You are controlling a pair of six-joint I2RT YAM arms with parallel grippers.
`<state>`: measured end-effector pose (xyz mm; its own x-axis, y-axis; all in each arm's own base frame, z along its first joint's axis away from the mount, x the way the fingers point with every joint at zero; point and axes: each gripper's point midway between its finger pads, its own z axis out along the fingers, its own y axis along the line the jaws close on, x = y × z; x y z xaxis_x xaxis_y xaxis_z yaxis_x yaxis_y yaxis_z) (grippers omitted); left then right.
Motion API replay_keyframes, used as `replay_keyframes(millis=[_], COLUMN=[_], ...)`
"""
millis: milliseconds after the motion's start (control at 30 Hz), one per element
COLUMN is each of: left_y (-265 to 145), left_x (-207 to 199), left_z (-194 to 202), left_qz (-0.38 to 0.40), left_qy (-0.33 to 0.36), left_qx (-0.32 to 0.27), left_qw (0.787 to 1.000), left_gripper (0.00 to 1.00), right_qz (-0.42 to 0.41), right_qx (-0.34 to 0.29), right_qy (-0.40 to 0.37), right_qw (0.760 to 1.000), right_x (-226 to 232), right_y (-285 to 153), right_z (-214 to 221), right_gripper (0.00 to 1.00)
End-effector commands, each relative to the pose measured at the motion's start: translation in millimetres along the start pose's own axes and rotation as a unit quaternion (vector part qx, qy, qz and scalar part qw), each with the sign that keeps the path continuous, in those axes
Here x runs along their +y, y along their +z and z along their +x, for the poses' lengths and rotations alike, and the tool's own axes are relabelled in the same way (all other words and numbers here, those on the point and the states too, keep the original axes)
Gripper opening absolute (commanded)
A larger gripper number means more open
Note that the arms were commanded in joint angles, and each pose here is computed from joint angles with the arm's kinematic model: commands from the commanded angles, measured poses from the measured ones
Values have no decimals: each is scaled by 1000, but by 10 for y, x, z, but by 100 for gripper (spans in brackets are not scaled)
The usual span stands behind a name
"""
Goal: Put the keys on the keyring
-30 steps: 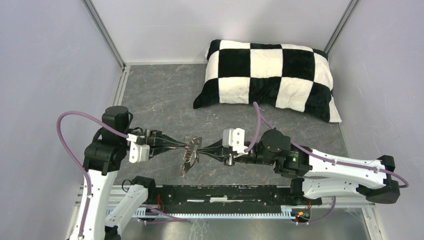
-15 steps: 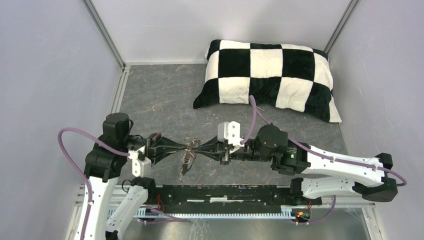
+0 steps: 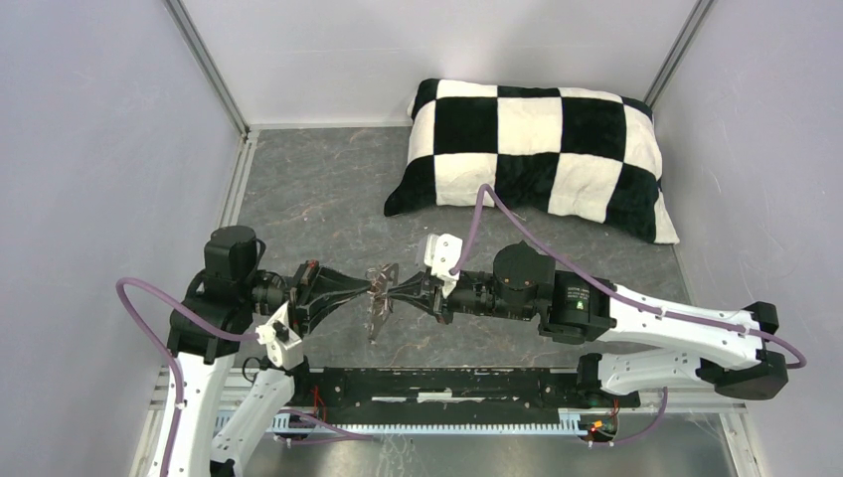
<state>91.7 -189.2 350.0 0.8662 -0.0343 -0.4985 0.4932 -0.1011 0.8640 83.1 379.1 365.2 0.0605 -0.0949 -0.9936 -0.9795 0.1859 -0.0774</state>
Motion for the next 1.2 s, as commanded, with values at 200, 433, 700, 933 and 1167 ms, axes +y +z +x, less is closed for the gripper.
replay_keyframes(millis=[200, 433, 700, 933, 1167], left_y=[39, 46, 55, 58, 58], left_x=[9, -49, -81, -98, -106], left_z=[-10, 3, -7, -8, -13], left_qz=[3, 5, 7, 9, 9], left_qy=[69, 90, 106, 111, 115], left_qx=[-21, -19, -22, -22, -22], left_qw=[997, 996, 994, 993, 993], left_gripper=[2, 2, 2, 2, 2], right_qz=[26, 25, 30, 38, 47], right_qx=[-17, -12, -3, 13, 19], right_qy=[11, 11, 24, 23, 29], right_qw=[999, 1000, 999, 999, 998], right_x=[-131, -136, -151, -186, -225], right_y=[-109, -57, -1, 25, 34], right_z=[-190, -169, -135, -54, -40], right_gripper=[1, 0, 0, 0, 0])
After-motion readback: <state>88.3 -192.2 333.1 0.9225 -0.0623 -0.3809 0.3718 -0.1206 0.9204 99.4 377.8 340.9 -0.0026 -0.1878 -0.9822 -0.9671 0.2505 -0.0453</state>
